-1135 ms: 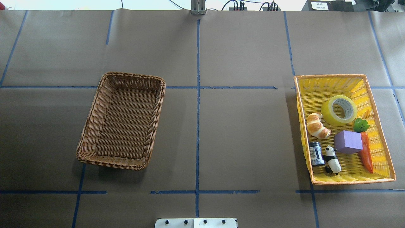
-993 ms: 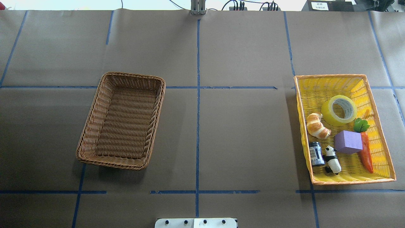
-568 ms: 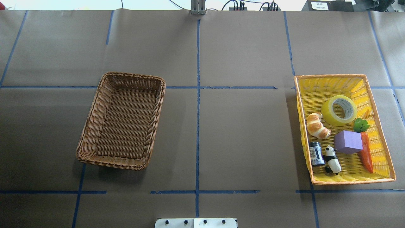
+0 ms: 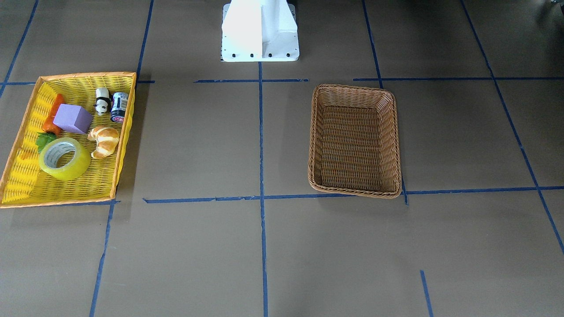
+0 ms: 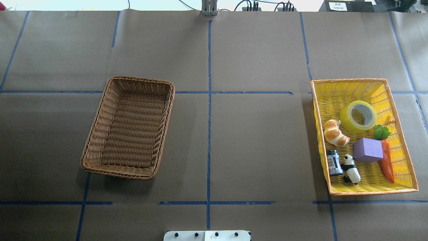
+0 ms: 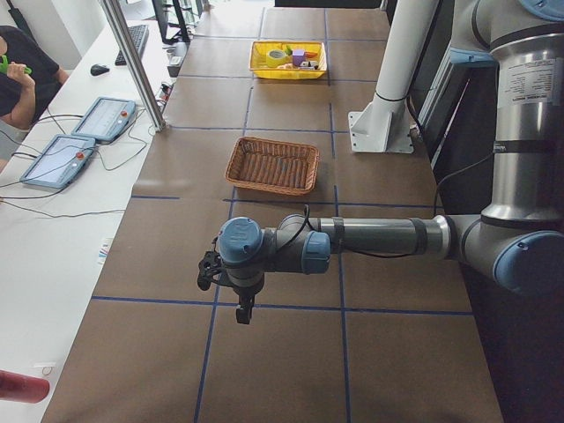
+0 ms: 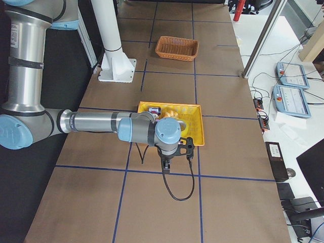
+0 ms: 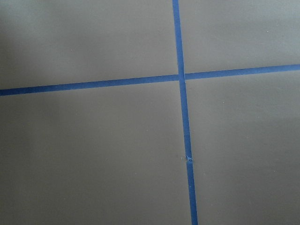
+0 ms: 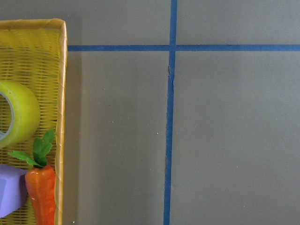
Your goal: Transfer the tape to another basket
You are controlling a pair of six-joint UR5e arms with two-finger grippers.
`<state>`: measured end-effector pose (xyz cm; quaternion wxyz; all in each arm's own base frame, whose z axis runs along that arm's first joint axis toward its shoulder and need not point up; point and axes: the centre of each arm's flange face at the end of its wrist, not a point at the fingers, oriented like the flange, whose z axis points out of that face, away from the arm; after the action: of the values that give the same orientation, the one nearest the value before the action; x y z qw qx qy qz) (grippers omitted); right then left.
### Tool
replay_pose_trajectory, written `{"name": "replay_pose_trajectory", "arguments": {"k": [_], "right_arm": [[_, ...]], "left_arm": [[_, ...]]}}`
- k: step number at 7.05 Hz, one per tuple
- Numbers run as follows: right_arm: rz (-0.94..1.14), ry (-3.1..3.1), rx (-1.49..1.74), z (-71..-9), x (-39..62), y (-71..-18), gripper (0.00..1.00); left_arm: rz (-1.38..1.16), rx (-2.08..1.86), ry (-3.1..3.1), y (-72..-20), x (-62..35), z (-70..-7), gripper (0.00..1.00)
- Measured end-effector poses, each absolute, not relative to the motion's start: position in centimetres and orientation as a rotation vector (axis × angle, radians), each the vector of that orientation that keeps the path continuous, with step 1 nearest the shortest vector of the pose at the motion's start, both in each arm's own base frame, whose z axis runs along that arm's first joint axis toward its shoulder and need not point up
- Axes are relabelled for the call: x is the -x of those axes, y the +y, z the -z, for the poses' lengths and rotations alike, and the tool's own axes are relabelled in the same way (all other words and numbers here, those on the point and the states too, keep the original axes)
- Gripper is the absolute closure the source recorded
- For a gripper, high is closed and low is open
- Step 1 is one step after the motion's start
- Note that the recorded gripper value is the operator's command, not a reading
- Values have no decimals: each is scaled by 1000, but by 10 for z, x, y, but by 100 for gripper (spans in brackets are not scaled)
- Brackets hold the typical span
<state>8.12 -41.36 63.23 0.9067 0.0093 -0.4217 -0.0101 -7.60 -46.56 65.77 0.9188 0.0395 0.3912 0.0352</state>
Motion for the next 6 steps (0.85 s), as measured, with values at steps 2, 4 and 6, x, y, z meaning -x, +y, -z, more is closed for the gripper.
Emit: {"name": "replay_pose_trajectory", "arguments": {"k": [2,4,6], "right_arm": [[21,-871,-25,-628,-81,-414,0],[1,-869,-40,-612,-81,-419,0],[7,-862,-108,-564,-78,-450,0]], "left_arm": [[-75,-83,804,-466,76,-658,0],[-78,-93,804,-467,76,-653,0],[-81,-102,809,-468,76,-648,0]]}}
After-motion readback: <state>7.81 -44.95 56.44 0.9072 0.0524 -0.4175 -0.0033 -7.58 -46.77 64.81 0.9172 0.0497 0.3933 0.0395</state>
